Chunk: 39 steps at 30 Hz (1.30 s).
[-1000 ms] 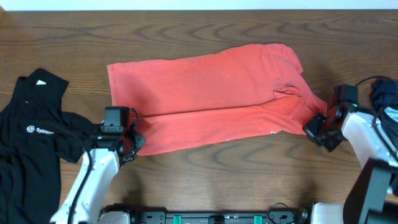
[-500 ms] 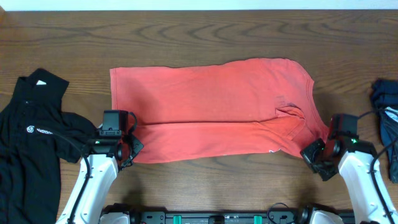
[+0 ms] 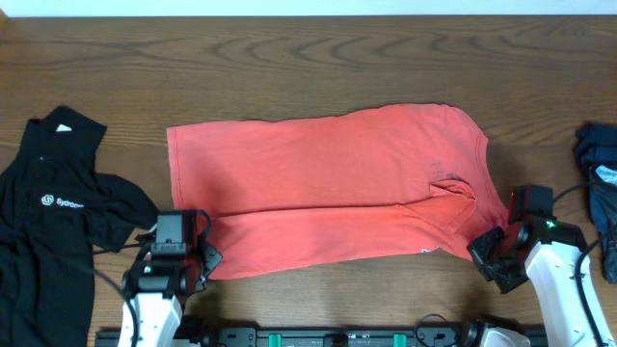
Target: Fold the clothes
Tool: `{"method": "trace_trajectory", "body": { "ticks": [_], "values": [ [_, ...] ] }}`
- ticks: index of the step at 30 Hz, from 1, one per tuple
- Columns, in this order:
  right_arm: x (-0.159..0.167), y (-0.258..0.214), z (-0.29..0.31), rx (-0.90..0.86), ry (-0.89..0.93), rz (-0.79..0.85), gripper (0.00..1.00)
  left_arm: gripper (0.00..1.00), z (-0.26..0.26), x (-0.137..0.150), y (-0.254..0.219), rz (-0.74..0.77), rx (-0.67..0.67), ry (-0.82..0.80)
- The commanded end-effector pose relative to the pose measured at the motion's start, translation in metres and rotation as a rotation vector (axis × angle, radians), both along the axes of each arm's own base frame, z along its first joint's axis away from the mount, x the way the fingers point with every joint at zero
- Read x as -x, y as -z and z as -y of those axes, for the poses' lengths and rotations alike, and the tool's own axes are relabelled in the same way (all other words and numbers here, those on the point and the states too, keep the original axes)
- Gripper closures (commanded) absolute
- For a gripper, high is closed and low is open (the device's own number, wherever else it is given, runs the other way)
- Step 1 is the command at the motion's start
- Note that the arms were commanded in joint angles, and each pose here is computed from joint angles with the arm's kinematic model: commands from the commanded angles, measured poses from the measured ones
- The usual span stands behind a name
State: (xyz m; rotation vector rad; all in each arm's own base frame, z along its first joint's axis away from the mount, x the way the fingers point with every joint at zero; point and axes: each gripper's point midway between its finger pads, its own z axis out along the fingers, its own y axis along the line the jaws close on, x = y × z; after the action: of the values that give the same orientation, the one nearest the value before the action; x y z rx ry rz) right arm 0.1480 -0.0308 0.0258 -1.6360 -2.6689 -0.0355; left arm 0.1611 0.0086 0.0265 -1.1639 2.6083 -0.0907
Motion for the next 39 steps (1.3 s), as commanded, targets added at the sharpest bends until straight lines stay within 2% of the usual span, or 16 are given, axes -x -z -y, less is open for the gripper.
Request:
{"method": "trace_trajectory", "body": {
  "ticks": [1,13,16,17,18,19,20,27,32,34,39],
  "values": [
    [0.005,-0.001,0.005,0.02,0.064,-0.006,0.99,0.94,-0.002,-0.001,-0.008,0.048,-0.006,-0.021],
    [0.007,-0.006,0.004,0.021,0.07,0.014,0.99,0.94,-0.002,-0.002,-0.008,0.048,-0.006,-0.022],
    [0.009,-0.006,0.004,0.019,0.069,0.007,0.69,0.9,-0.002,-0.002,-0.008,0.048,-0.006,-0.022],
    [0.009,-0.006,0.003,0.019,0.065,0.006,0.55,0.84,-0.002,-0.002,-0.008,0.048,-0.006,-0.022],
    [0.008,-0.006,0.004,0.019,0.056,0.008,0.42,0.72,-0.002,-0.002,-0.008,0.048,-0.006,-0.022],
    [0.008,-0.006,0.004,0.02,0.049,0.009,0.33,0.6,-0.002,-0.002,-0.008,0.048,-0.006,-0.022],
    [0.008,-0.006,0.004,0.02,0.041,0.01,0.29,0.57,-0.002,-0.002,-0.008,0.048,-0.006,-0.022],
    [-0.005,-0.016,0.007,0.032,-0.034,0.054,0.23,0.51,0.001,-0.005,-0.011,0.058,0.009,-0.016],
    [-0.04,-0.057,0.013,0.065,-0.116,0.168,0.18,0.52,0.006,-0.017,-0.029,0.109,0.039,-0.006],
    [-0.059,-0.08,0.014,0.092,-0.198,0.238,0.14,0.52,0.006,-0.025,-0.039,0.139,0.038,-0.001],
    [-0.102,-0.132,0.007,0.179,-0.465,0.388,0.14,0.52,0.006,-0.043,-0.067,0.215,0.005,0.077]
  ]
}}
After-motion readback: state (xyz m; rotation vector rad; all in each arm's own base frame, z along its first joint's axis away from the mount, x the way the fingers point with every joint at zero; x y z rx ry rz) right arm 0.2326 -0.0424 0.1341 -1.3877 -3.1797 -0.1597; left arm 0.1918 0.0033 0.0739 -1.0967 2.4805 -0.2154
